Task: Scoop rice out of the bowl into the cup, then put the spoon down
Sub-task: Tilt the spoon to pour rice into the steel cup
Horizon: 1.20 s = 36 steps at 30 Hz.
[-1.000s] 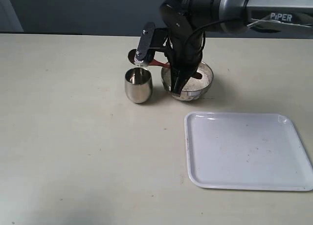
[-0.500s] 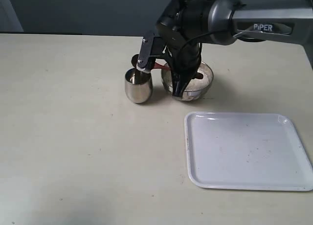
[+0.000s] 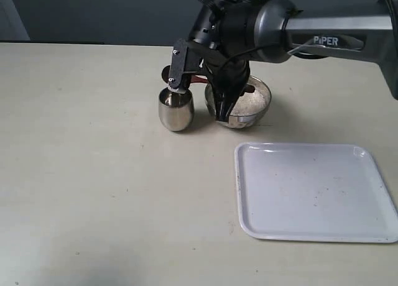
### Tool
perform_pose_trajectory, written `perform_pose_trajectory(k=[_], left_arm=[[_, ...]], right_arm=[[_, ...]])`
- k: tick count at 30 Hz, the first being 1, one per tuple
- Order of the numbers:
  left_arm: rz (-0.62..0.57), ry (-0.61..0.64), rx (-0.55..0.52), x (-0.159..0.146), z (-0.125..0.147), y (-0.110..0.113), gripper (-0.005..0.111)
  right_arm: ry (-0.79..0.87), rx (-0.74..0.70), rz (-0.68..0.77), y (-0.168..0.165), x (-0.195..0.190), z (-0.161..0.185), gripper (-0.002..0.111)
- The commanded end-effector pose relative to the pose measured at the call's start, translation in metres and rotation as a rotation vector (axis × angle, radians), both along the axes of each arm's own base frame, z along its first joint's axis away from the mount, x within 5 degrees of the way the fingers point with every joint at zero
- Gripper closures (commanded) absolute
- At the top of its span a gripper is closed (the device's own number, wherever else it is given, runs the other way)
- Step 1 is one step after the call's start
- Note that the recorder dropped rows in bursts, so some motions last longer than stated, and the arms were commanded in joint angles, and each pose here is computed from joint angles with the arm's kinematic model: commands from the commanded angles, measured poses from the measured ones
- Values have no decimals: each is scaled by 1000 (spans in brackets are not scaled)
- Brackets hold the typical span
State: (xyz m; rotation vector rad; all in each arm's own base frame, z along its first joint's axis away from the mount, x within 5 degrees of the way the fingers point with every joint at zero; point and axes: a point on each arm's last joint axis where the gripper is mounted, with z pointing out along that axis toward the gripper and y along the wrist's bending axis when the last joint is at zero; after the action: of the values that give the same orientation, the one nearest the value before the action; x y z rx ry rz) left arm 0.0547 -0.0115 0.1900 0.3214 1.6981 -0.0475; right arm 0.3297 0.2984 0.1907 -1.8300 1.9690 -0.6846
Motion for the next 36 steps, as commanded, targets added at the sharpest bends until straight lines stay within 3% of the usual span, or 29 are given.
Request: perform_pose_trajectory(k=[1, 17, 36], left_arm=[[-2, -5, -7, 0, 2, 0, 106], [-2, -5, -7, 0, 2, 0, 106], [-2, -5, -7, 0, 2, 0, 106]], right_arm=[[-27, -1, -8, 0, 1, 4, 109], [-47, -19, -22, 2, -10, -9, 109], [-218, -70, -34, 8, -22, -12, 109]])
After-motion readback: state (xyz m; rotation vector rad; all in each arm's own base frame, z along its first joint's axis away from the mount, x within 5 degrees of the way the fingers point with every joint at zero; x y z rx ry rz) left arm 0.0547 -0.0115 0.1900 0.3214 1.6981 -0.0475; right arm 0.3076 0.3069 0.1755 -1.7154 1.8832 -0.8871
